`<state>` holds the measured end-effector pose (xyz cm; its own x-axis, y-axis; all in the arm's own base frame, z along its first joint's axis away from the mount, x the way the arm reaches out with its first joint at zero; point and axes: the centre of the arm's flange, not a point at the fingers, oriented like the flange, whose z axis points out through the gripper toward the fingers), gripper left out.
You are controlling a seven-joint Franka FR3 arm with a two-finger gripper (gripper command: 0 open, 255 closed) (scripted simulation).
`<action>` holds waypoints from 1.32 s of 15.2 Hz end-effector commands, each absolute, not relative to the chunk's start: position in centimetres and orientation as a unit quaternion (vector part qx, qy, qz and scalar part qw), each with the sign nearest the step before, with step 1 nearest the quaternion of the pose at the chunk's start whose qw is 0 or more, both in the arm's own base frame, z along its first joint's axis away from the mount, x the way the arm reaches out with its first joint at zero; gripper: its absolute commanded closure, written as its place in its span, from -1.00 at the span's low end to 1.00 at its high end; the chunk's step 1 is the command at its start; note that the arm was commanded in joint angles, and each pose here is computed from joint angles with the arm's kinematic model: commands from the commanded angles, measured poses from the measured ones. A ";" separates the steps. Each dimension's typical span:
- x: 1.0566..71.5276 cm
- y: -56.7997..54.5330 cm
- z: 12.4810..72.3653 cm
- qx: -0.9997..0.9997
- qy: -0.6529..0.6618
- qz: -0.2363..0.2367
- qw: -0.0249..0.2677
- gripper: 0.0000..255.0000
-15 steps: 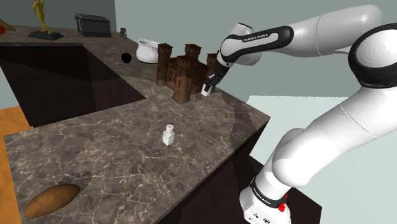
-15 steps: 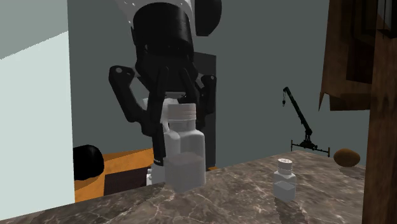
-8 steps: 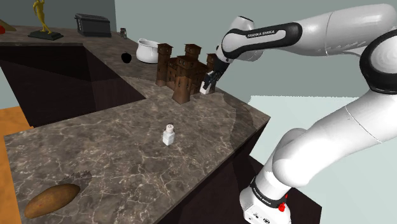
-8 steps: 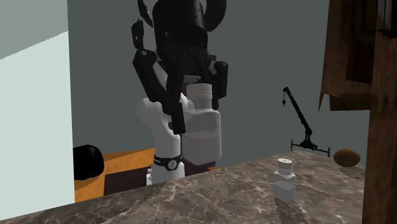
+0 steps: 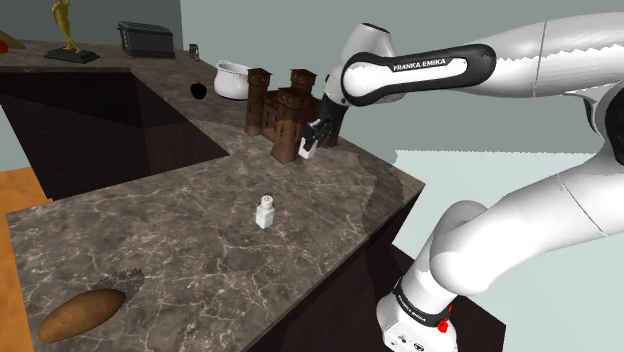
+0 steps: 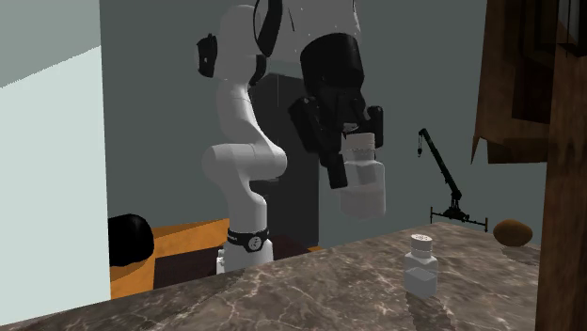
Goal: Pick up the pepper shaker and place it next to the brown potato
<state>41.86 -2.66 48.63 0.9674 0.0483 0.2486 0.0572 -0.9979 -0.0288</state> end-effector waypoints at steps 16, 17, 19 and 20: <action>36.6 19.3 48.9 -0.992 -0.026 -0.125 0.018 1.00; 36.3 20.6 48.9 -0.992 -0.026 -0.125 0.018 1.00; 35.7 23.1 48.9 -0.992 -0.026 -0.125 0.018 1.00; 35.4 24.4 48.9 -0.992 -0.026 -0.125 0.018 1.00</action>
